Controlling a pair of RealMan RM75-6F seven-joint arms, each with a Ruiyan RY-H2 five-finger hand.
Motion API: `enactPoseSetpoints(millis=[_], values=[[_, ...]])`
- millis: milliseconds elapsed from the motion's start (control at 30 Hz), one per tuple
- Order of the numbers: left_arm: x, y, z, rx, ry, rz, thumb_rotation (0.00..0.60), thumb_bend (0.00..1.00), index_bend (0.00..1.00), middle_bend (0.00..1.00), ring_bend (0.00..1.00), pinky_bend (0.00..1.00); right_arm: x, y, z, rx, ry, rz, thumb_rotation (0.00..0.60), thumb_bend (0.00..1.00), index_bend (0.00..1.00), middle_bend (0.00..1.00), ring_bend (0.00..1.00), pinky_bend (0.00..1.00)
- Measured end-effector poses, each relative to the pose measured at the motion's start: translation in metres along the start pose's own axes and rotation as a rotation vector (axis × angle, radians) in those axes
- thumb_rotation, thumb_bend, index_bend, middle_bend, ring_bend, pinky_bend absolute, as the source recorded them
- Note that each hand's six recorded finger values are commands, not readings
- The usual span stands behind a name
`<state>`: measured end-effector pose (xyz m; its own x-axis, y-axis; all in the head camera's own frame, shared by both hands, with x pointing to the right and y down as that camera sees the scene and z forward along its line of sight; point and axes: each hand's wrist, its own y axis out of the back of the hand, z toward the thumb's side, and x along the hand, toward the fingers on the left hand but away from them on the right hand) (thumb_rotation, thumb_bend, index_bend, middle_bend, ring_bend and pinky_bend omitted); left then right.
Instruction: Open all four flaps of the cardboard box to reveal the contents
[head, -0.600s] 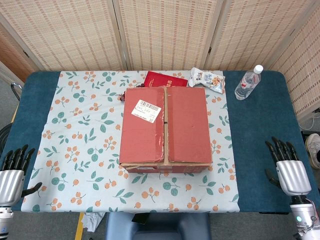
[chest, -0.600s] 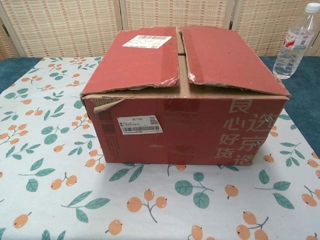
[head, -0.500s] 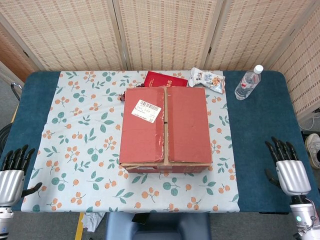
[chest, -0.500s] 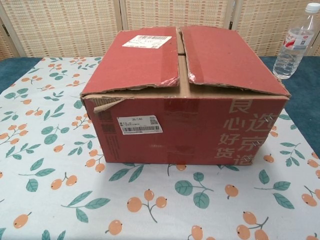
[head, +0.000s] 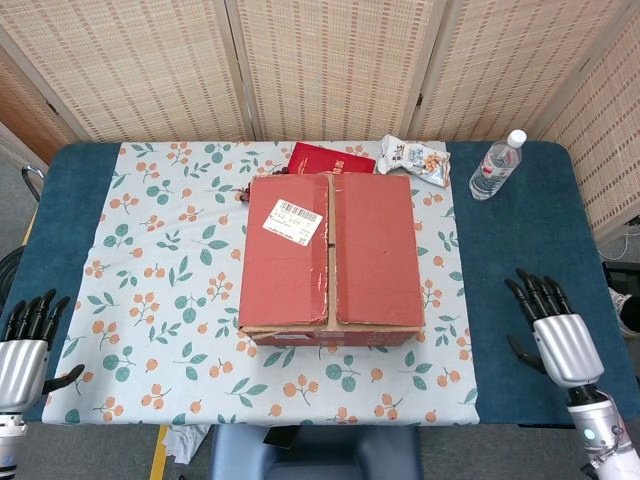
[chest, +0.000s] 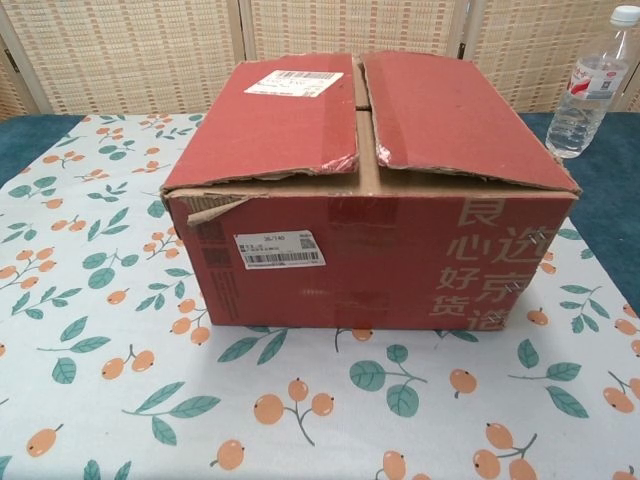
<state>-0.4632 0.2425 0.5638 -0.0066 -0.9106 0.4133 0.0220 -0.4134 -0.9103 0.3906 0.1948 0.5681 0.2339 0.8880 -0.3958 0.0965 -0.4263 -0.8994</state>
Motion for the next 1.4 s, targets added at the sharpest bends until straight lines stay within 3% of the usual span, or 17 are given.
enactPoseSetpoints(millis=[133,367,567,767,1400], values=[[0.002,-0.001,-0.001,-0.003,0.0,-0.004,0.598,0.24,0.0,0.0,0.03,0.0,-0.019,0.009,0.025,-0.041,0.123,-0.005,0.6,0.42,0.0,0.0,0.0,0.0],[0.003,-0.001,-0.003,-0.01,0.007,-0.005,0.598,0.32,0.0,0.0,0.03,0.0,-0.043,0.009,0.09,-0.09,0.334,0.065,0.6,0.42,0.0,0.0,0.0,0.0],[0.002,0.002,-0.003,-0.022,0.002,0.003,0.596,0.33,0.0,0.0,0.03,0.0,-0.049,0.006,0.129,-0.084,0.437,0.08,0.6,0.42,0.0,0.0,0.0,0.0],[0.001,0.004,-0.004,-0.029,0.002,0.008,0.597,0.33,0.0,0.0,0.03,0.0,-0.059,0.001,0.156,-0.058,0.487,0.084,0.6,0.42,0.0,0.0,0.0,0.0],[-0.002,0.012,-0.006,-0.062,-0.008,0.029,0.598,0.33,0.0,0.0,0.03,0.0,-0.102,-0.017,0.213,-0.002,0.544,0.081,0.6,0.42,0.0,0.0,0.0,0.0]])
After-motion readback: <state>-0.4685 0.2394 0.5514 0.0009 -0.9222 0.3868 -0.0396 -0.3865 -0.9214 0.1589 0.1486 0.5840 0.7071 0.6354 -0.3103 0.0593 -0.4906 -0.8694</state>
